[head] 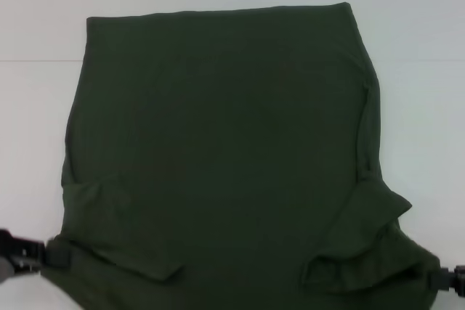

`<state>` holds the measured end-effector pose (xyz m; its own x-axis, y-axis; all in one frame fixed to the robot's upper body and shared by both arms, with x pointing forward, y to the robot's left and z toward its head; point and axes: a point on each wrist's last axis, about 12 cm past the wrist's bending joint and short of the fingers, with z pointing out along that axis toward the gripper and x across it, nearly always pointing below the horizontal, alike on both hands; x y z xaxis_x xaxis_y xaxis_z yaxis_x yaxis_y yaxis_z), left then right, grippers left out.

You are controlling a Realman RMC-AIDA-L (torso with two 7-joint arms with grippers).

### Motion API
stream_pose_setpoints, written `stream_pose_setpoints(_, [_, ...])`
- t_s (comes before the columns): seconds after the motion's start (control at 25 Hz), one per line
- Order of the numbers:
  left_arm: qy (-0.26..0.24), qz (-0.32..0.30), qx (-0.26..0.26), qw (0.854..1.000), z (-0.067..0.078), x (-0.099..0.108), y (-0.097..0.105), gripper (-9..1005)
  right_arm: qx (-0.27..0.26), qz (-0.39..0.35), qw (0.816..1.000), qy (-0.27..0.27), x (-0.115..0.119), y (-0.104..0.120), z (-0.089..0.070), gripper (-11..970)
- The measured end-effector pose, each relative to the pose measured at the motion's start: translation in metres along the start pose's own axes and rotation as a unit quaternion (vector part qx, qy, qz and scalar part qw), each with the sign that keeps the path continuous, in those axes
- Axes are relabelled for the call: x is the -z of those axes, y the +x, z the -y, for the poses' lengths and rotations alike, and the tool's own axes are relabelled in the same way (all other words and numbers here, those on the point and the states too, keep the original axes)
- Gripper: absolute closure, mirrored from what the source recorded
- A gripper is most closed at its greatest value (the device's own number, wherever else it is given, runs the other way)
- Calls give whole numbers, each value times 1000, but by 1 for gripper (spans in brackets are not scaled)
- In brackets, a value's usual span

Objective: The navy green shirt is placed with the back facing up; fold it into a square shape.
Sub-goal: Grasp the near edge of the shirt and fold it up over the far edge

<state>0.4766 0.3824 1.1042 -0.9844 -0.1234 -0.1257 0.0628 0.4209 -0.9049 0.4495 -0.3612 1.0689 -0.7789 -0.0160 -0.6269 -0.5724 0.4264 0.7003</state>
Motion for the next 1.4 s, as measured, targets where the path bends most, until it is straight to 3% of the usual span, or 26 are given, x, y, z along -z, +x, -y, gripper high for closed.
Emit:
stream_pose_setpoints(0.28, [0,104,14,994,-4,10,-15,866,-35,82,995,39,8,-14,9,935])
stream_pose_setpoints(0.52, [-8,176,17,984,-12,7,-30,861,-59,172,981,64,6,-29,21,935])
stream_pose_setpoints(0.84, [-6,268,-10,963,-17,-25,-54,854,-70,255,958,107,-21,-57,40,936])
stream_pose_setpoints(1.4, [-42,359,-55,931,-15,-61,-85,842,-37,265,948,175,-67,-104,56,939])
